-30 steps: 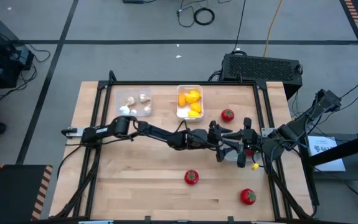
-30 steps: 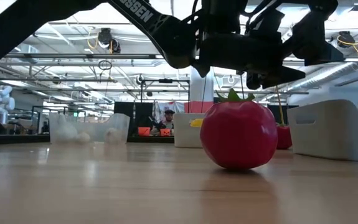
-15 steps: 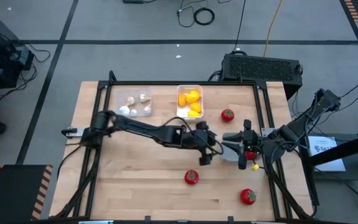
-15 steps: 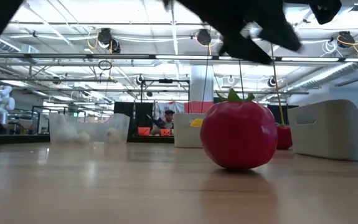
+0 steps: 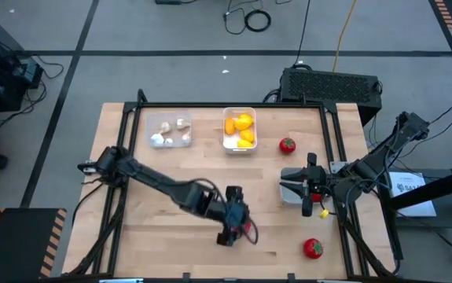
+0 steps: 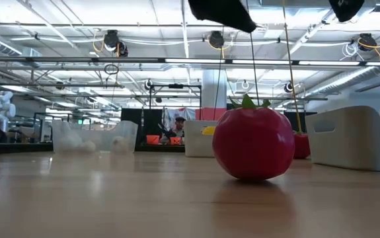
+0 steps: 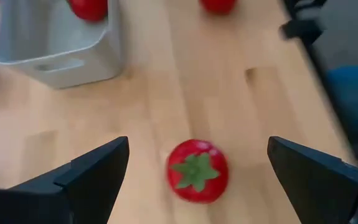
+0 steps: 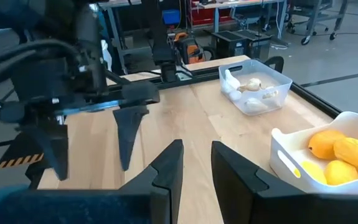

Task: Sort produce into baskets
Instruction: Put the tomato into the gray bin

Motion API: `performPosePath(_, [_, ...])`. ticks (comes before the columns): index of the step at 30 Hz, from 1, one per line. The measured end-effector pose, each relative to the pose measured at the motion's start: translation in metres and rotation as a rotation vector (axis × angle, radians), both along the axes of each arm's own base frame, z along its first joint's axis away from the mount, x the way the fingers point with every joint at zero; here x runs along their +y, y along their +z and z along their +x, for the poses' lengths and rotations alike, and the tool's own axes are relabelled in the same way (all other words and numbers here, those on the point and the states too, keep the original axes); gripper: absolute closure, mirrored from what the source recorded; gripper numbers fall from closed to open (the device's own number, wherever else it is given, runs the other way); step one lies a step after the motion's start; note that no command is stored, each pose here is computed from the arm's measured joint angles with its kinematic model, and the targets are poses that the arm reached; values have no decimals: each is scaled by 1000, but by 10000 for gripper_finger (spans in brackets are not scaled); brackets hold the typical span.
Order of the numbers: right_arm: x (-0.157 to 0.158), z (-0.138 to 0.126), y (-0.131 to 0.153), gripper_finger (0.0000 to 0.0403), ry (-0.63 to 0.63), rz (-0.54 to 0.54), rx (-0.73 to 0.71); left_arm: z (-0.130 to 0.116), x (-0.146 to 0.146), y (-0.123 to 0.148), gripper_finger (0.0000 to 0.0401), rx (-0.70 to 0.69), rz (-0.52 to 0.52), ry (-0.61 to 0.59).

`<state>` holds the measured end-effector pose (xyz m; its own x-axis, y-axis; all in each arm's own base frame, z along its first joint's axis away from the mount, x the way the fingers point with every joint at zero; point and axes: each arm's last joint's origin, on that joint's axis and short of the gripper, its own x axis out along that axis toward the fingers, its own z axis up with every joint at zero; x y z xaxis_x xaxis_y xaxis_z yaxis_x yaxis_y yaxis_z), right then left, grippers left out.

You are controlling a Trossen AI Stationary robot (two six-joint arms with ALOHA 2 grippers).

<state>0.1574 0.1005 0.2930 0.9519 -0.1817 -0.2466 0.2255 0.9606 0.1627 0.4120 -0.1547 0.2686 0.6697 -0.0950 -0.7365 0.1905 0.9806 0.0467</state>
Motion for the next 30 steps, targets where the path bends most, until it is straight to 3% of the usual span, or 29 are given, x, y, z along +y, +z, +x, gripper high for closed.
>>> performPosePath(3, [0,0,0,328,0,-2,1,-6,-13,-8,15,-24,81,-1])
performPosePath(5, [0,0,0,328,1,-3,1,-6,-19,-15,15,-62,82,3])
performPosePath(15, [0,0,0,328,4,-14,0,-8,-14,-54,15,-113,20,52])
performPosePath(30, [0,0,1,328,5,-16,-1,-17,-8,-91,15,-182,-111,144])
